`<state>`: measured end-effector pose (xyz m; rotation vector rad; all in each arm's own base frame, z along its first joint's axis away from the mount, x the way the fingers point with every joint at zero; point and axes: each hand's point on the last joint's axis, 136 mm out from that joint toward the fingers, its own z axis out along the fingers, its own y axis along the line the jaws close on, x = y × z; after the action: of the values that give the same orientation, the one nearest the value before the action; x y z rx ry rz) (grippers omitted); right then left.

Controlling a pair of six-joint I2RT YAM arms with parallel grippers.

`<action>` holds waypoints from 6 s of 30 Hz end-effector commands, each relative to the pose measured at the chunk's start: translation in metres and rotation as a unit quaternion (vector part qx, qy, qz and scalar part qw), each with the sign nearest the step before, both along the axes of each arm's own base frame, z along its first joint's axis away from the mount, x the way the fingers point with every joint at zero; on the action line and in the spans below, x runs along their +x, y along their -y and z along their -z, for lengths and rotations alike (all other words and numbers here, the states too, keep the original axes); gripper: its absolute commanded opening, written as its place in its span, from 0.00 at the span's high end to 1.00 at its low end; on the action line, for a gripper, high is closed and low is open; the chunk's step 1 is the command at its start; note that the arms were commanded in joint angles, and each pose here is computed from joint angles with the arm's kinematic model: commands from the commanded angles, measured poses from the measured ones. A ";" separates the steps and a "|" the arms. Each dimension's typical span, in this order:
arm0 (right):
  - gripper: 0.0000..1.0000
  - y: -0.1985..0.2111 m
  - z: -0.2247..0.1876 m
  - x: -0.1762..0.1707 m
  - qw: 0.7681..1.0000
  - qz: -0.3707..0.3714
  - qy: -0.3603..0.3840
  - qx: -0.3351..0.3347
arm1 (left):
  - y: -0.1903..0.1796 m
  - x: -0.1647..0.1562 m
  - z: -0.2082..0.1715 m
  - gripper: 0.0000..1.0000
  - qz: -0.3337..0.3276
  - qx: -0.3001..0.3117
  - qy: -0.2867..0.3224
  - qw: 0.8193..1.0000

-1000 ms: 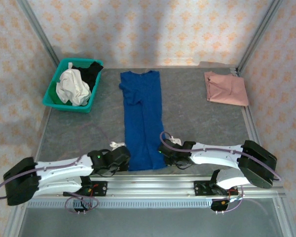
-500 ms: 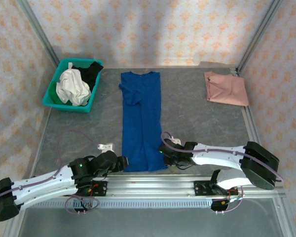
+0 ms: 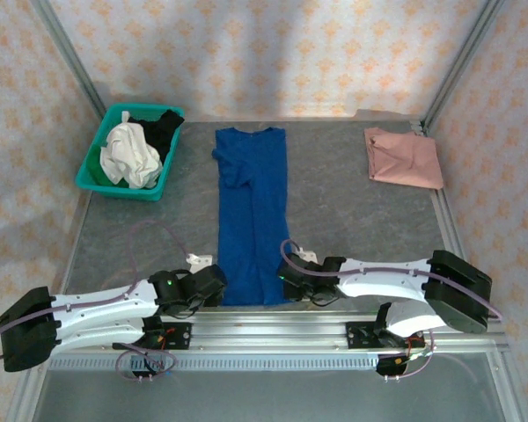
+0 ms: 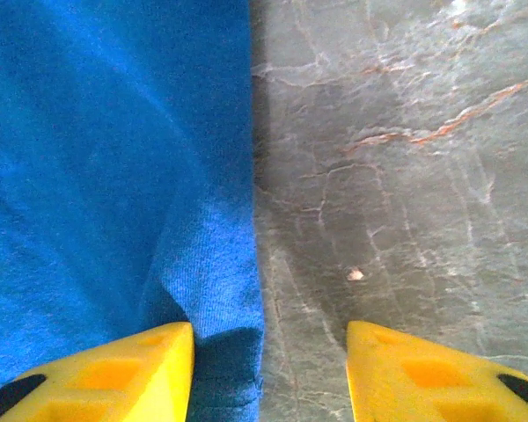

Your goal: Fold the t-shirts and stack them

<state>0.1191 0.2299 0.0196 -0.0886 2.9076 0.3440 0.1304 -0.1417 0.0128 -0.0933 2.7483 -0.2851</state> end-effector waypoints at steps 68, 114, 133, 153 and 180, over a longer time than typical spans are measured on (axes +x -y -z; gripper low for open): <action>1.00 -0.036 -0.126 0.282 0.992 0.030 0.120 0.031 | 0.002 0.279 -0.126 1.00 -0.107 -0.100 0.068 0.987; 0.50 -0.032 -0.035 0.224 0.995 0.019 0.052 0.082 | -0.016 0.247 -0.039 0.50 -0.082 -0.029 -0.054 0.995; 0.67 -0.035 -0.008 0.203 0.996 0.009 0.027 0.085 | -0.033 0.228 -0.018 1.00 -0.087 0.004 -0.071 0.994; 0.97 0.020 -0.007 0.150 0.999 0.001 -0.033 0.012 | -0.038 0.171 -0.011 0.79 -0.103 -0.044 -0.072 0.991; 0.52 0.001 -0.032 0.267 0.996 0.064 0.064 0.026 | -0.009 0.239 -0.026 1.00 -0.093 -0.057 -0.050 0.993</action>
<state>0.3750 0.2247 0.0465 0.0700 2.7855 0.3585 0.3684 -0.1359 0.0240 -0.4006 2.8233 -0.4202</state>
